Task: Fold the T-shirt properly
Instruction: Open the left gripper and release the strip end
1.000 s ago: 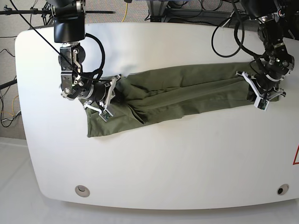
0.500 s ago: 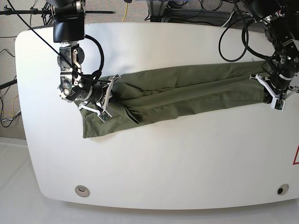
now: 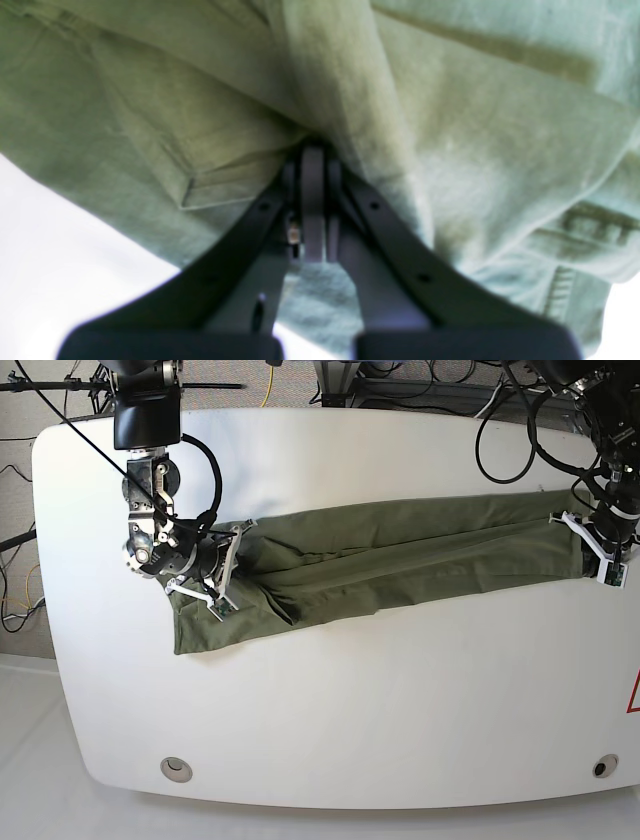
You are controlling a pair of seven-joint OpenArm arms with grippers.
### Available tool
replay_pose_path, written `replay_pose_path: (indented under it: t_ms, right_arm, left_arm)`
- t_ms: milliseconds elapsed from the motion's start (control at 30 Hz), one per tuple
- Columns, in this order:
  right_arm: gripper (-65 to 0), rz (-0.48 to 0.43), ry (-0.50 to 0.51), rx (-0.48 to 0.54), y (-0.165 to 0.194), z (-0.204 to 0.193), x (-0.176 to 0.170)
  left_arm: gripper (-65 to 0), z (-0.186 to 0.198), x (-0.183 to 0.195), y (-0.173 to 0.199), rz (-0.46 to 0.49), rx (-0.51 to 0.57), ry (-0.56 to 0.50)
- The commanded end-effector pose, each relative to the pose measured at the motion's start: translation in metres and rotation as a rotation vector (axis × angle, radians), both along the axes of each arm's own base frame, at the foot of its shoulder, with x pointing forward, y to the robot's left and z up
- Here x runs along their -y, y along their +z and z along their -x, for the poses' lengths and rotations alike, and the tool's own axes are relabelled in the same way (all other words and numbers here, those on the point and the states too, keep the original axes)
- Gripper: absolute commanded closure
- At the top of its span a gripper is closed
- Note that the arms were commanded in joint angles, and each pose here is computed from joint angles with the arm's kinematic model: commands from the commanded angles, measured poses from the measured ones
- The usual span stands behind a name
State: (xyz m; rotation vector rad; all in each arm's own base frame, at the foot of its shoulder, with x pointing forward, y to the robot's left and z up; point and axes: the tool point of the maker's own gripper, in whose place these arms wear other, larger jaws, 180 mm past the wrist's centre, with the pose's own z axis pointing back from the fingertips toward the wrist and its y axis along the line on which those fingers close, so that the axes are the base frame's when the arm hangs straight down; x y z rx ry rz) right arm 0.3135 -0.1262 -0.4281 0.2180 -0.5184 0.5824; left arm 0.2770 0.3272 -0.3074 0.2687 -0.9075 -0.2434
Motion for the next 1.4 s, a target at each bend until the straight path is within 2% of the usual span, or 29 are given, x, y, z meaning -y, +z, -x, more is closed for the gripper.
replay_pose_path:
  t_ms: [0, 300, 567, 833, 1367]
  right_arm:
    - [-0.2, 0.103, 0.007, -0.057, -0.007, 0.013, 0.019]
    - [-0.4, 0.089, 0.023, 0.004, 0.008, 0.011, 0.007]
    - [-0.4, 0.094, 0.017, -0.041, -0.005, 0.015, 0.014]
    - [-0.5, 0.094, 0.004, -0.08, -0.015, 0.019, 0.016]
    - [-0.3, 0.119, 0.011, -0.087, -0.016, 0.021, 0.021]
  left_arm:
    - [-1.7, -0.003, -0.002, 0.012, -0.015, 0.039, -0.004]
    - [-1.2, 0.004, 0.017, -0.01, 0.051, 0.008, -0.01]
    - [-0.6, -0.005, 0.016, -0.013, 0.082, 0.033, -0.016]
    - [-0.7, -0.004, 0.018, -0.018, 0.07, 0.017, -0.014]
    - [-1.0, 0.004, 0.011, -0.014, 0.026, 0.005, -0.013]
